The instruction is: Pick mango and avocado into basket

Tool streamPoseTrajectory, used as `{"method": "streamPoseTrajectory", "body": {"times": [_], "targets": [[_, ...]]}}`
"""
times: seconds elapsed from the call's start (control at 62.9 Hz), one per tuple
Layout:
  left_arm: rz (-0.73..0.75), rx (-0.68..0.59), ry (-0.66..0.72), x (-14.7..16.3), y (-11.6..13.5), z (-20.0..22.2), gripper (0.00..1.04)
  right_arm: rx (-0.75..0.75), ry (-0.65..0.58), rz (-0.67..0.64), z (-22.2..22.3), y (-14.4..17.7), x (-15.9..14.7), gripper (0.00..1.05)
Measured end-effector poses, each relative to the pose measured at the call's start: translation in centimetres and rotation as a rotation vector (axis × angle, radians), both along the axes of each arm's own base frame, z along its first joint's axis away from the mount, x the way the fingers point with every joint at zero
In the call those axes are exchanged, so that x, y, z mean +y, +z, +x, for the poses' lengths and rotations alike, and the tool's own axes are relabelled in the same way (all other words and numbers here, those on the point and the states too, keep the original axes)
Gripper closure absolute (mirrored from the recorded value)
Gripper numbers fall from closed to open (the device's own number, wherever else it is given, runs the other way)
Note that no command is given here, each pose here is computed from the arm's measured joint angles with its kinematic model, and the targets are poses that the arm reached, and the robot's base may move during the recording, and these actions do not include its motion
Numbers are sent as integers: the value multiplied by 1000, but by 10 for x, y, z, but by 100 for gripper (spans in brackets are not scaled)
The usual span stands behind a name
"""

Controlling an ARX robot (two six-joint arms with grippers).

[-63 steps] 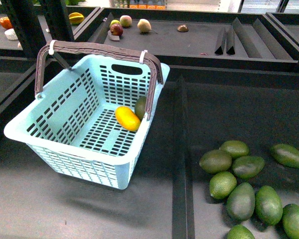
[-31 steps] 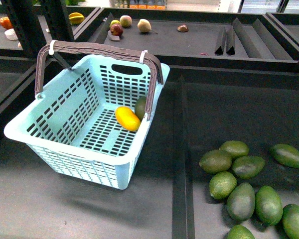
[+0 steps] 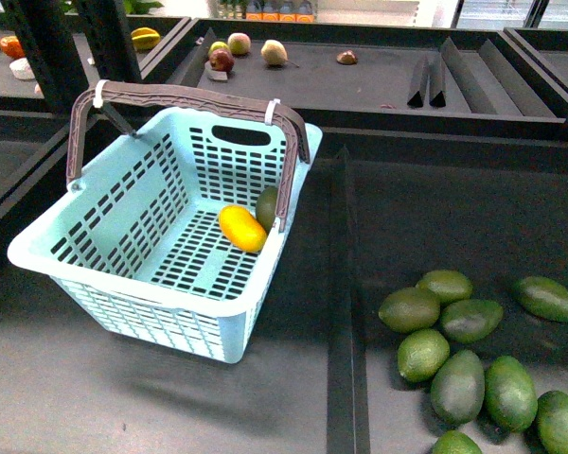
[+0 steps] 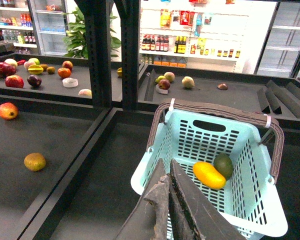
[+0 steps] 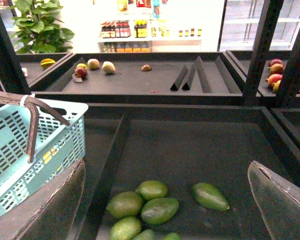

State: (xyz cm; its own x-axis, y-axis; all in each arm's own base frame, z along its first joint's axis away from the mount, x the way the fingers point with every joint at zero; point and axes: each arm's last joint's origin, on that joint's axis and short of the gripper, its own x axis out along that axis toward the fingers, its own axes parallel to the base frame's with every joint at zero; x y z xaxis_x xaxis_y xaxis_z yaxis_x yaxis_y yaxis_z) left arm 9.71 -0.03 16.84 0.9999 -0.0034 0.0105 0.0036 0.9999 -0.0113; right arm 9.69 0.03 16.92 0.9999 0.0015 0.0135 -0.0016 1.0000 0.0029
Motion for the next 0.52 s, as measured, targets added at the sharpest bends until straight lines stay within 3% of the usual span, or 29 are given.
{"method": "streamPoseTrajectory", "body": {"times": [0.207,0.524], "targets": [[0,0,0,0,0,0,103,0,0,0,0,0,0,9],[0,0,0,0,0,0,26,0,0,0,0,0,0,9]]}}
